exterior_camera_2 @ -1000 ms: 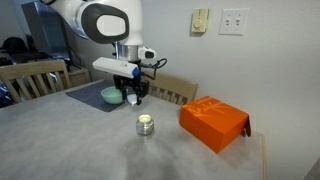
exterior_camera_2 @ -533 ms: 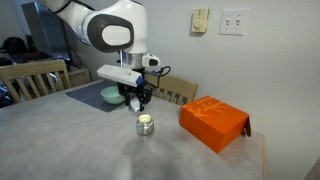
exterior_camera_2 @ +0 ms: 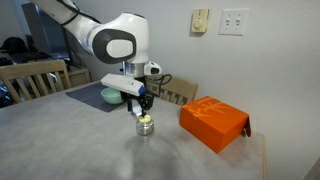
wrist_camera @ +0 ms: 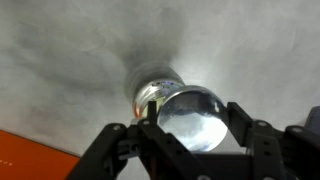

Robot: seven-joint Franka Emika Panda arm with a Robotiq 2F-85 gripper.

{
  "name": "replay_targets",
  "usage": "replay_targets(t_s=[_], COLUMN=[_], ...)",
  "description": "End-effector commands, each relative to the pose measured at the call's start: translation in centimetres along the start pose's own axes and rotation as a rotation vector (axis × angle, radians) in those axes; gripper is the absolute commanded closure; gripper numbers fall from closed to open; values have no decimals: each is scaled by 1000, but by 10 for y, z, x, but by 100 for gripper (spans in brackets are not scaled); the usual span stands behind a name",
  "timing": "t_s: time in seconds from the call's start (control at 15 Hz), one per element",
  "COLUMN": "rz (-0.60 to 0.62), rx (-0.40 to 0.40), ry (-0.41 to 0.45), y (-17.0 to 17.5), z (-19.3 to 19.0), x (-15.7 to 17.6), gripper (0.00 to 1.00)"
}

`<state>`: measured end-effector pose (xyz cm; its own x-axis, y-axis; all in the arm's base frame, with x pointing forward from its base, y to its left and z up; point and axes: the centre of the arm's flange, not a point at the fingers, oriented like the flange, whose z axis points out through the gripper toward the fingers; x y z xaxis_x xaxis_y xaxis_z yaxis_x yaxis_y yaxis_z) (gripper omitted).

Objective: Put the silver lid on top of the silver tin

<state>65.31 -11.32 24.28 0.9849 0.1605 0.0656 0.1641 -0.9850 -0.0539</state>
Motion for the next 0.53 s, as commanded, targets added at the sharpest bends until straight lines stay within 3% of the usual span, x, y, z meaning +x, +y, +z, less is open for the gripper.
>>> replay_targets(t_s=[0.0, 0.47], rz=[-14, -10], rx=[-2, -19], ry=[10, 13], y=[-1, 2], z=[14, 19], x=[12, 15], gripper=[56, 56])
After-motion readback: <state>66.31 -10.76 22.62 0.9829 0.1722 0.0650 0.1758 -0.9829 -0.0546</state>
